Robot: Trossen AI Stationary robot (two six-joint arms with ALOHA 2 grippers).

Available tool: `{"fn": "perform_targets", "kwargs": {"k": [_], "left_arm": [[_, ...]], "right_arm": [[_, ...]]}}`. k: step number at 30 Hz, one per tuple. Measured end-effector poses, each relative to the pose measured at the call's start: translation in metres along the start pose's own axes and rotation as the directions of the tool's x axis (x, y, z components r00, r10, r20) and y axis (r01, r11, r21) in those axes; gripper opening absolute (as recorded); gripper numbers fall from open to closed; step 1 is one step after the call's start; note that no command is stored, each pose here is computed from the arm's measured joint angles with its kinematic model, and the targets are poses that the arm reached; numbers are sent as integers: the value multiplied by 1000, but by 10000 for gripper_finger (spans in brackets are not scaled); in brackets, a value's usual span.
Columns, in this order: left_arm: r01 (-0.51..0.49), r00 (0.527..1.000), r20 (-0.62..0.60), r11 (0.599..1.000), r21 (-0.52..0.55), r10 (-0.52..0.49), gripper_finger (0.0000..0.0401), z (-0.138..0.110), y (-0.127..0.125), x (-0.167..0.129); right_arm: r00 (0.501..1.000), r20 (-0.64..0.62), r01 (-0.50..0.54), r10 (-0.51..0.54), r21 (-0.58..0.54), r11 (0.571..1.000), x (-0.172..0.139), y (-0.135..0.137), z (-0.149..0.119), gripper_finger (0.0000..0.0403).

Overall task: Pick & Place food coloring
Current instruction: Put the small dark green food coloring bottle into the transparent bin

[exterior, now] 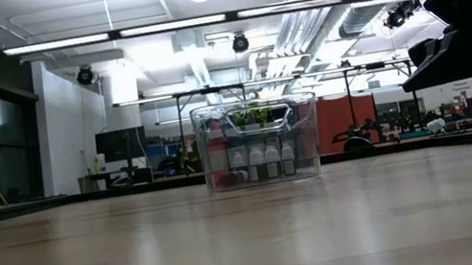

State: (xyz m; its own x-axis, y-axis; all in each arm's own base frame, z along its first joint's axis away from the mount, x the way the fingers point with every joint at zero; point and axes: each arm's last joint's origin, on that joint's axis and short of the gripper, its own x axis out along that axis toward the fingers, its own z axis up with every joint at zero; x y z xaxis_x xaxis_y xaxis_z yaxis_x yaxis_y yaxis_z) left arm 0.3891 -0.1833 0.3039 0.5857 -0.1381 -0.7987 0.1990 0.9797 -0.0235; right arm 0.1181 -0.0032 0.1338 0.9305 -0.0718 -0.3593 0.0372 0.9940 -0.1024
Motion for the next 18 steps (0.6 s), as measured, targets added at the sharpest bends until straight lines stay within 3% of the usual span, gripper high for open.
{"fn": "perform_targets", "kwargs": {"k": [9,15,18], "left_arm": [[-133,991,-45,974,-184,127,43,0,51,-33],[-249,967,-135,921,-298,218,43,-6,93,-38],[-313,949,-156,876,-366,274,43,-12,114,-39]], "right_arm": [[1000,0,0,0,0,1000,0,0,0,0],[1000,0,0,0,0,1000,0,0,0,0],[1000,-1,0,0,0,1000,0,0,0,0]]}}
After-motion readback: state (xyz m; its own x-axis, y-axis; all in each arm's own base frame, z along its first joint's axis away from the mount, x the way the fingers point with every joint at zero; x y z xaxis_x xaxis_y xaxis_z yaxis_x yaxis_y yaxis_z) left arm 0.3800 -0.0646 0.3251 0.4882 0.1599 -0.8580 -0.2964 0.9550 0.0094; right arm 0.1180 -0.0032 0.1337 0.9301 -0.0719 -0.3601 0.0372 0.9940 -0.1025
